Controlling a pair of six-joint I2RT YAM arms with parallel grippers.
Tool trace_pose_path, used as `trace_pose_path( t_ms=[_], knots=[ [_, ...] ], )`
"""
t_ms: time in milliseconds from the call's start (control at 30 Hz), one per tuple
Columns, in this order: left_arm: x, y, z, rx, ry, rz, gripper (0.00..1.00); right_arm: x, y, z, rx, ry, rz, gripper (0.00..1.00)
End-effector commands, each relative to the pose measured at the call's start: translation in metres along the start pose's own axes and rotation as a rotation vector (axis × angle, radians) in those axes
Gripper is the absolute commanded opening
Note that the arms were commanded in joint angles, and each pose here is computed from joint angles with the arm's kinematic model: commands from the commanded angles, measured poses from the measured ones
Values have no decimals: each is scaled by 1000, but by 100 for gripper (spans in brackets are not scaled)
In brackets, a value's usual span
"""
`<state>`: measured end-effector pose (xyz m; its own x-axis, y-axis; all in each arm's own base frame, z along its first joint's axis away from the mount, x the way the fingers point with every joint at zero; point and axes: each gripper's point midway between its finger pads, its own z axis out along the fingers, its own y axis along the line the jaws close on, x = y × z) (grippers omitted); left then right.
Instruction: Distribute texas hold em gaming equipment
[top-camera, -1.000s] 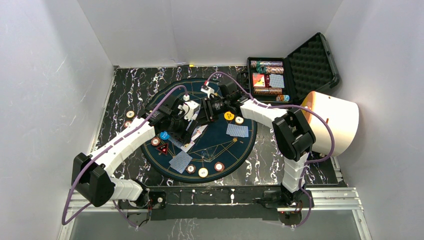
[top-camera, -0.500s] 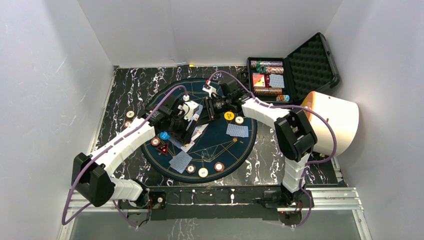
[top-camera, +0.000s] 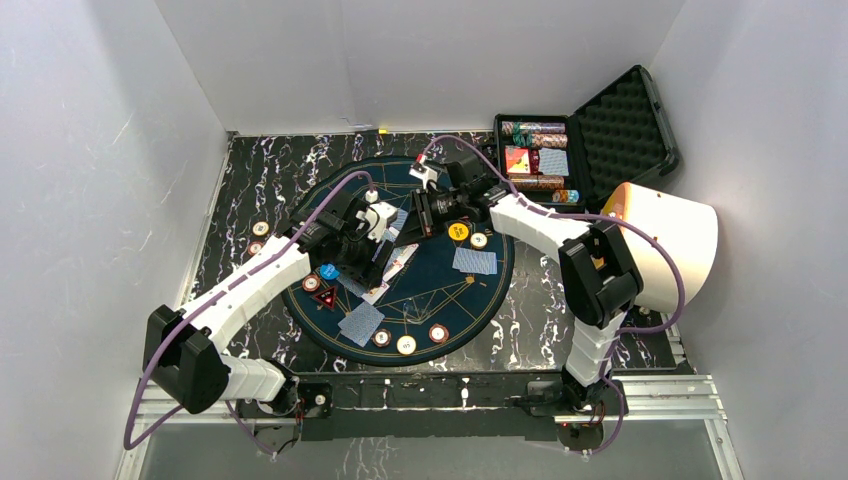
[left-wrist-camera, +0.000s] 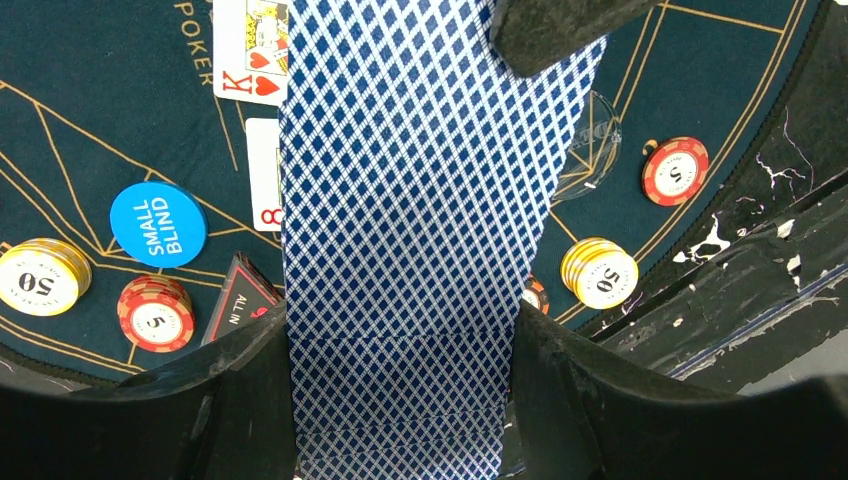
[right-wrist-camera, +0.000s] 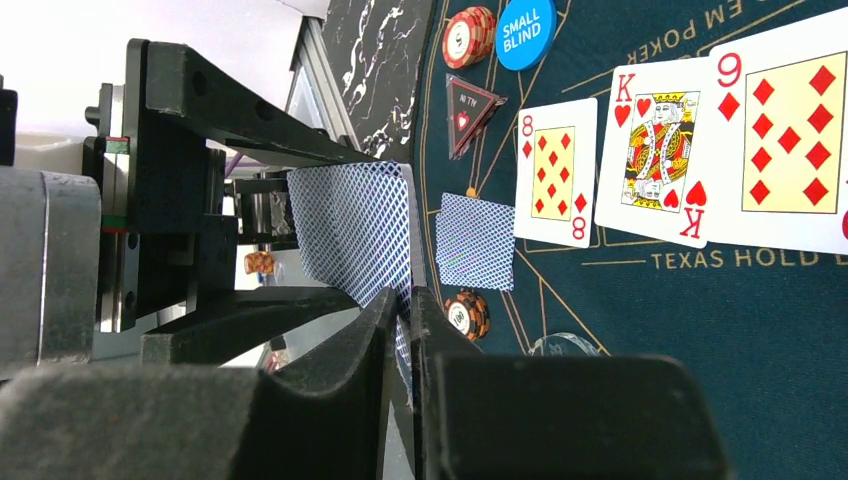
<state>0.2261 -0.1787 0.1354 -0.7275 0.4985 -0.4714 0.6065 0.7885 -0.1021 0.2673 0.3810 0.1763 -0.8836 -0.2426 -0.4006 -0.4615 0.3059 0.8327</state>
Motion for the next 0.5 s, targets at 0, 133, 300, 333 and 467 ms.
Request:
trace_pose_path(
  t_ms=[0,133,300,333,467],
  knots=[
    [-5,0,-4,-10,-33,-6,0,-19,31,-17,-35,-54,-72,17],
    [-4,1,-4,-19,-36,-11,0,-20,32,-23,-45,-65,-52,11],
    [-4,2,-3,-30,-50,-29,0,-23,33,-34,-88,-86,-10,0],
    [-5,3,-3,-34,-52,-32,0,-23,31,-35,-93,-90,4,0],
    [-6,5,-3,-46,-68,-50,0,-26,41,-48,-119,-116,3,0]
  ],
)
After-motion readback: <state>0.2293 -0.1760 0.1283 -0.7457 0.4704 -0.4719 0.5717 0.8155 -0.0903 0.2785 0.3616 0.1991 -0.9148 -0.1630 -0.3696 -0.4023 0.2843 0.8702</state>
